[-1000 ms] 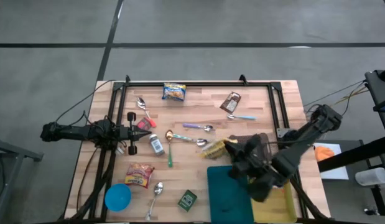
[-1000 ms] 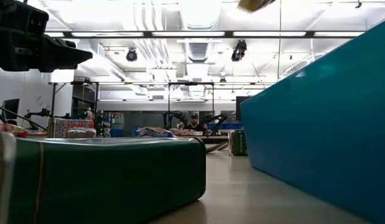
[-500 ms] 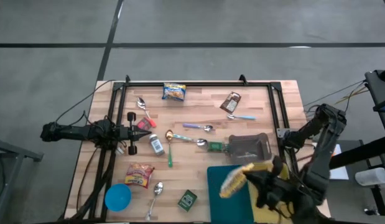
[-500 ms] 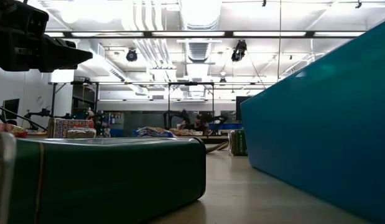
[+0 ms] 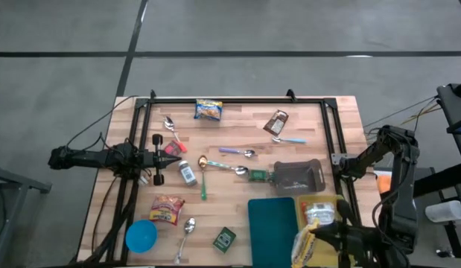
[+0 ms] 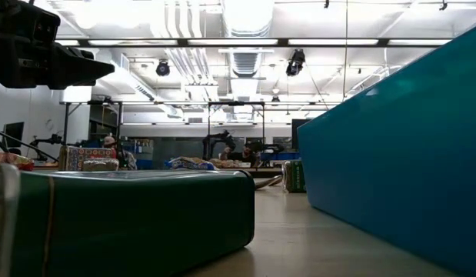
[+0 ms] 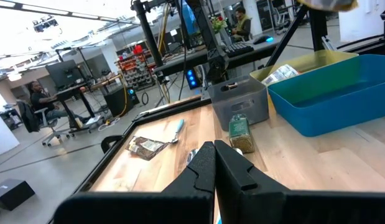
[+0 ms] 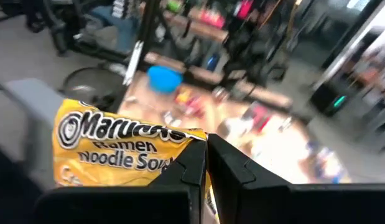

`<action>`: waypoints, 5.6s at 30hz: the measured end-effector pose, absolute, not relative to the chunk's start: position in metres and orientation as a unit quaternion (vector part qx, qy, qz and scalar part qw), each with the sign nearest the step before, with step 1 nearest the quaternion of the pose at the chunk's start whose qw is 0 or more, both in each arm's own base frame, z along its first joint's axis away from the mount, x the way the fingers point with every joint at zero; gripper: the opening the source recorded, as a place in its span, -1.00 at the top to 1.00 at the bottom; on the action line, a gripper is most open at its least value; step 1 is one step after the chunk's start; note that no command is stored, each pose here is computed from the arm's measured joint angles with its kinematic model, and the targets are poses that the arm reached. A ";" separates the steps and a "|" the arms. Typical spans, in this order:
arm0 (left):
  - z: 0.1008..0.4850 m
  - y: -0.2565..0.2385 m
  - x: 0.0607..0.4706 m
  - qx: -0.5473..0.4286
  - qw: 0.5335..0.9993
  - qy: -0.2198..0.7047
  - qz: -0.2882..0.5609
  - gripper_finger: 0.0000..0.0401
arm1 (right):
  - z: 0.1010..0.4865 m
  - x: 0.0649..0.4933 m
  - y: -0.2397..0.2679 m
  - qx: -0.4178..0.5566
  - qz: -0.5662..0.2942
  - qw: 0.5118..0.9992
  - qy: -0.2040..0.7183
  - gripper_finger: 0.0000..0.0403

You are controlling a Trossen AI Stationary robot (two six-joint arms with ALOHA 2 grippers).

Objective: Pick & Place Food Item
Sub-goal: Put the yellow noodle pack into the yellow bin, then put the blue noodle pack into the yellow bin

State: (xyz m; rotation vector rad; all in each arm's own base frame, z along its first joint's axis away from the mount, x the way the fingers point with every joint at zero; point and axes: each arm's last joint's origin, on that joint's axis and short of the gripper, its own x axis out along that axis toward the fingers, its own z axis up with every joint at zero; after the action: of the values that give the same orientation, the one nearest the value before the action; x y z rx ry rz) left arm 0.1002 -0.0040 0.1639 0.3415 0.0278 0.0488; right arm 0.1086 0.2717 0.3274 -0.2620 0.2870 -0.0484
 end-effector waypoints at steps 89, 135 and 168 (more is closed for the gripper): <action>0.164 -0.004 0.100 0.170 0.985 0.014 0.024 1.00 | 0.274 0.088 0.227 0.346 -0.288 0.723 0.523 -0.10; 0.164 -0.004 0.100 0.170 0.985 0.014 0.024 1.00 | 0.260 0.302 0.030 -0.084 -0.304 0.900 0.301 -0.10; 0.163 -0.004 0.101 0.171 0.985 0.020 0.023 1.00 | 0.212 0.439 -0.101 0.181 -0.265 0.886 0.334 -0.10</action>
State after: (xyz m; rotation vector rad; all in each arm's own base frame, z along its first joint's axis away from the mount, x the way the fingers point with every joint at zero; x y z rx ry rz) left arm 0.1009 -0.0041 0.1628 0.3428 0.0395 0.0469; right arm 0.4390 -0.1014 0.2118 0.3757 0.6941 -0.5520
